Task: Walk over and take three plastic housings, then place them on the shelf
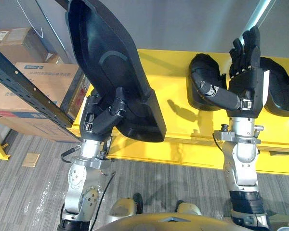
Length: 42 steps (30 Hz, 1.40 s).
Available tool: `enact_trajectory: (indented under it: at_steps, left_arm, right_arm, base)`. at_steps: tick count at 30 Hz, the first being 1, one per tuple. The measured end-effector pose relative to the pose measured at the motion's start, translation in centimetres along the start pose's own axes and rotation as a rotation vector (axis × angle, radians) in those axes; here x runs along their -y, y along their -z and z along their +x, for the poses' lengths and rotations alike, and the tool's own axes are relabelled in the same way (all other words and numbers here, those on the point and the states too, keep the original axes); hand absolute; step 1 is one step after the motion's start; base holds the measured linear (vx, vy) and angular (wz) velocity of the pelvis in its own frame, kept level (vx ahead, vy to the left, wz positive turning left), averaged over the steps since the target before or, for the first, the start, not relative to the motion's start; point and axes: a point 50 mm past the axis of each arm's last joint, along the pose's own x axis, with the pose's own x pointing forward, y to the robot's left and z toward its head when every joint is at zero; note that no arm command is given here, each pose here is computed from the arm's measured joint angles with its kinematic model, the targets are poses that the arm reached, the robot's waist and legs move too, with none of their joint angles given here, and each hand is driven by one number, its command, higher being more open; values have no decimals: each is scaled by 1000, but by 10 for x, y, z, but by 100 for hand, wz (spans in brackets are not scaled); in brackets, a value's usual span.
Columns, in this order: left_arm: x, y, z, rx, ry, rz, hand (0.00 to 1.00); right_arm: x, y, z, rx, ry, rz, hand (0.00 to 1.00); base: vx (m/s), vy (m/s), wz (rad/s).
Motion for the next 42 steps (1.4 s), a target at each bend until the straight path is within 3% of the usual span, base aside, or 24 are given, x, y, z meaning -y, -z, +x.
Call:
enact_trajectory:
  at_steps: [8,14,22,26,31,35,42]
  left_arm:
    - [0,8,-21,-76,-64,-31,0]
    - [1,6,-21,-78,-68,-1,0]
    - [3,6,-21,-81,-44,79,0]
    - [1,4,-17,-104,44,133,0]
    - [-7,1,-11,-119,90,180,0]
    - [3,3,10,-99,105,191,0]
    - [24,26,13,-201,184,256,0]
  right_arm:
    - [-16,3,-15,-51,-49,52,100]
    - [-31,7,-17,-88,-123,81,100]
    - [-22,4,-8,-49,-127,104,100]
    - [-21,15,-14,-91,0,125,100]
    - [-27,20,-19,-124,-21,134,100]
    - [-27,13,-16,-87,-69,101,100]
    - [-3,11,-11,-94,-30,11,100]
  base:
    - [-4,-30,7]
    - [-85,7,-4]
    - [-100,280,-36]
    - [-50,489,-18]
    - [-114,302,-11]
    - [-32,7,12]
    - [8,-96,17]
